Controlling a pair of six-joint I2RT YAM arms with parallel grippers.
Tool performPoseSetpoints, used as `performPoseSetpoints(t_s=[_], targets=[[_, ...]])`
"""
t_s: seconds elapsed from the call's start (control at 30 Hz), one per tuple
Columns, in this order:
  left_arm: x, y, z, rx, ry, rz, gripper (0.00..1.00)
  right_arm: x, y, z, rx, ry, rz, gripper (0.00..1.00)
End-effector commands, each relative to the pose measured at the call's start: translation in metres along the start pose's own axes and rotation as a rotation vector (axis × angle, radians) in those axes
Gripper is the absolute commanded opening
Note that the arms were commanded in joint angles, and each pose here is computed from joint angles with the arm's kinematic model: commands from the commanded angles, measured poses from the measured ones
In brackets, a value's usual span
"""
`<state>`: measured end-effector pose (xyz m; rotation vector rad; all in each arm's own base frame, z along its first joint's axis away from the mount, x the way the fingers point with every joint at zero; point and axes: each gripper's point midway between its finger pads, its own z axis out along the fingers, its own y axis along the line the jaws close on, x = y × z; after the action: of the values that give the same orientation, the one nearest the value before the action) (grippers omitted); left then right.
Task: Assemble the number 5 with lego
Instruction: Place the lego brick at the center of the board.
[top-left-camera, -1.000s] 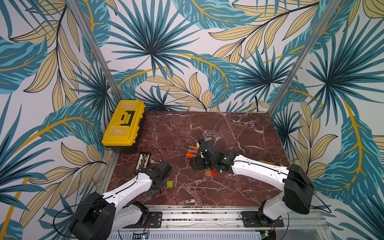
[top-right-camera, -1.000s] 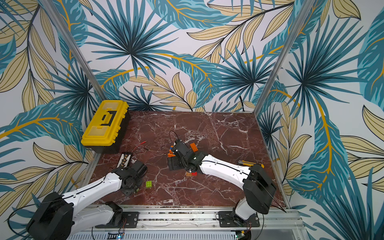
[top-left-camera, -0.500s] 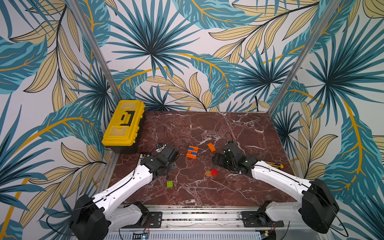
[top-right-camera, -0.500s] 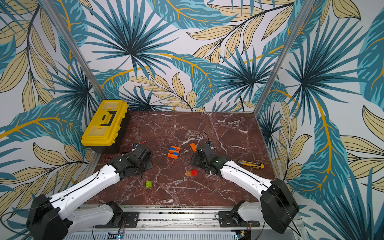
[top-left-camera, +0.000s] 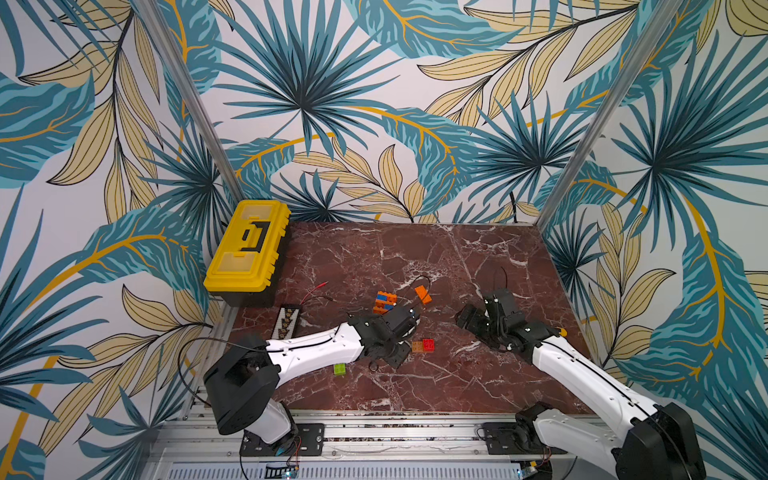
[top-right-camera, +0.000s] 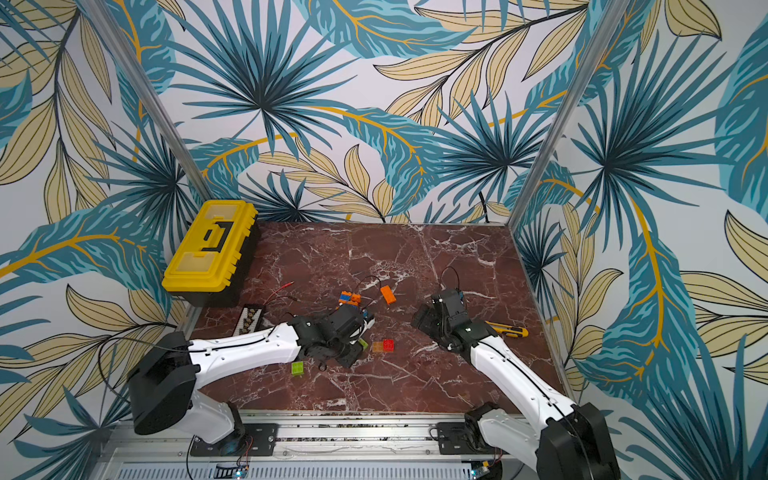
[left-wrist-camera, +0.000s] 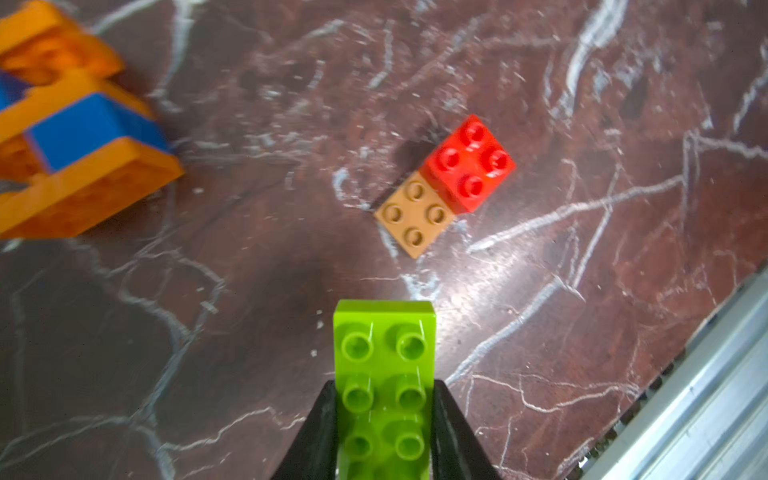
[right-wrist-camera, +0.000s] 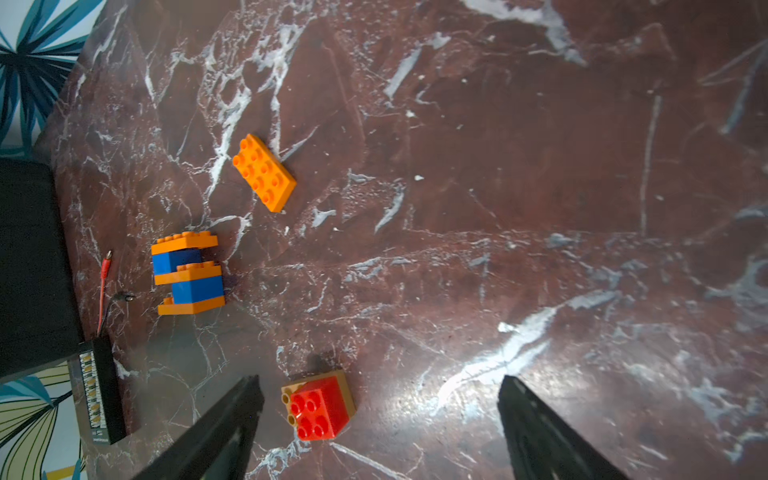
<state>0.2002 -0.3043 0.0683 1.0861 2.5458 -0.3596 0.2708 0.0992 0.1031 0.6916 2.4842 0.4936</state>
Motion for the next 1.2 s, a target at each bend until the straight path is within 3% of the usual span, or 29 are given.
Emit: performPoseSetpoints(t_s=[0.0, 0.43, 0.63, 0.77, 1.0, 1.17], targets=[[-0.007, -0.028, 0.003, 0.095, 0.032, 0.225, 0.09, 0.015, -0.018, -0.002, 0.03, 0.051, 0.001, 0.91], [-0.02, -0.072, 0.037, 0.133, 0.044, 0.628, 0.14, 0.02, -0.042, -0.01, 0.075, 0.067, 0.027, 0.92], [-0.017, -0.079, 0.046, 0.177, 0.068, 0.711, 0.17, 0.021, -0.046, -0.011, 0.075, 0.068, 0.039, 0.92], [-0.013, -0.08, 0.051, 0.188, 0.085, 0.731, 0.2, 0.022, -0.044, -0.011, 0.068, 0.076, 0.041, 0.92], [-0.03, -0.079, 0.036, 0.148, -0.007, 0.687, 0.49, 0.026, -0.047, -0.01, 0.103, 0.114, 0.032, 0.9], [-0.036, -0.082, 0.02, 0.159, -0.046, 0.625, 0.59, 0.028, -0.043, -0.009, 0.098, 0.142, 0.032, 0.9]])
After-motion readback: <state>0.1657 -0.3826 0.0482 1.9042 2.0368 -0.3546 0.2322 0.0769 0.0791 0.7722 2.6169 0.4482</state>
